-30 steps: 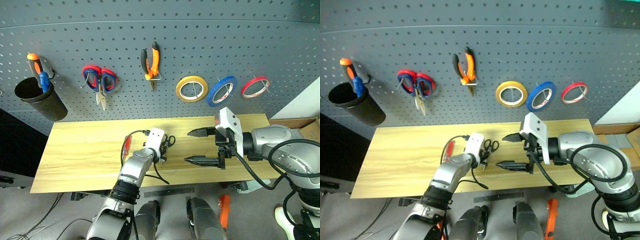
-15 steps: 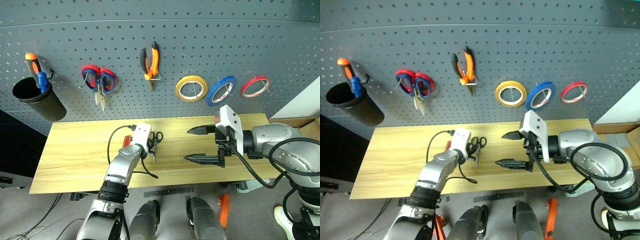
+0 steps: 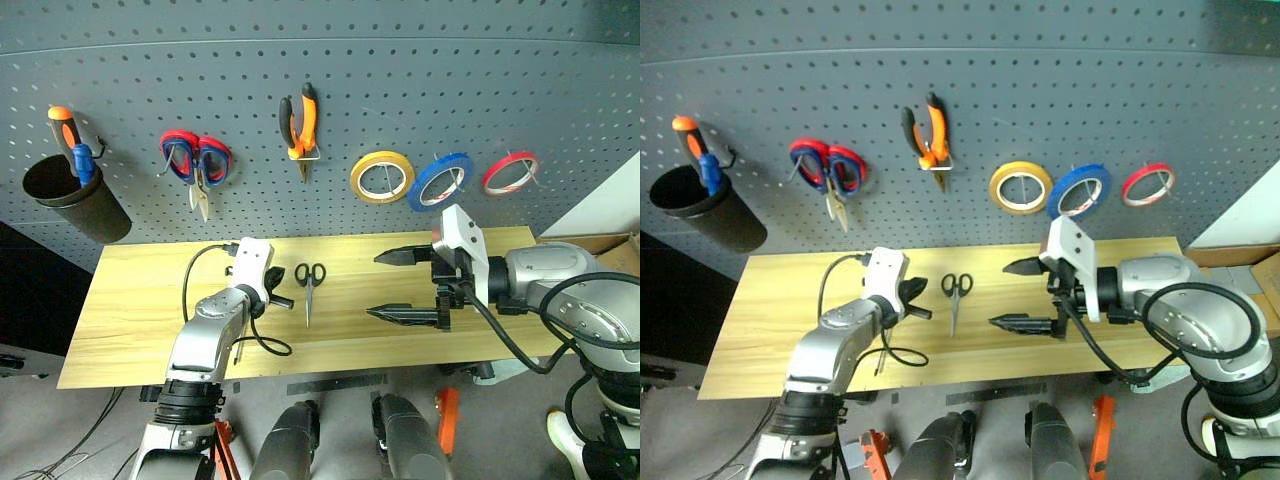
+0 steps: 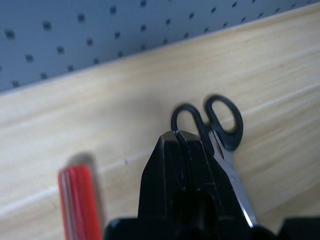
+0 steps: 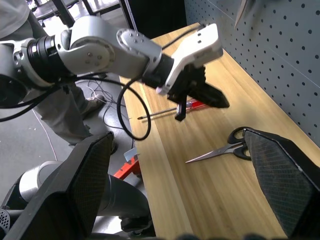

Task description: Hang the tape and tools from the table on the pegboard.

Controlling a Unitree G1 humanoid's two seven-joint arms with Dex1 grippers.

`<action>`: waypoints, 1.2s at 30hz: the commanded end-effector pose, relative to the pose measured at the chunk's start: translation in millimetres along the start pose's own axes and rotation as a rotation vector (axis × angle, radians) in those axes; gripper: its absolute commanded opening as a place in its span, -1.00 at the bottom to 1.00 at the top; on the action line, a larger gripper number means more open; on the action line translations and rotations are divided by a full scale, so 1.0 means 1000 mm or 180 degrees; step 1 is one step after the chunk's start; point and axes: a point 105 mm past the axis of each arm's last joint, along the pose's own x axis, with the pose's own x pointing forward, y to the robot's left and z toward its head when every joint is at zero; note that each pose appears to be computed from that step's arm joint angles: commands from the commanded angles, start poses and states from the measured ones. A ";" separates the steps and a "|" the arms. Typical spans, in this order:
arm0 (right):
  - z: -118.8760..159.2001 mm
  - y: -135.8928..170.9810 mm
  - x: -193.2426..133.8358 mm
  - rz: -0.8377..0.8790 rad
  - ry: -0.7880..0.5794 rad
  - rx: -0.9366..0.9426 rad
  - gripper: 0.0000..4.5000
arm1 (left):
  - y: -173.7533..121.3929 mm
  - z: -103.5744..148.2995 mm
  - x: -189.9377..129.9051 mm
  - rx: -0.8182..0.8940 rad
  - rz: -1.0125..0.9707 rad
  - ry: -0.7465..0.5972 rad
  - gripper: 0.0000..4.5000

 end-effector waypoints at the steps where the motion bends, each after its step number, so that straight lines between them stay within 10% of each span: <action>1: 0.010 0.002 -0.003 0.0029 -0.0077 -0.0154 1.00 | -0.016 0.012 0.000 0.0140 -0.0083 0.0006 -0.73; 8: 0.009 0.003 -0.005 0.0030 -0.0038 -0.0162 1.00 | -0.047 0.008 0.007 0.0062 -0.0200 0.0246 0.33; 36: 0.000 0.011 0.002 0.0179 0.0120 -0.0330 1.00 | -0.051 -0.024 0.026 -0.0618 0.0359 0.0999 0.33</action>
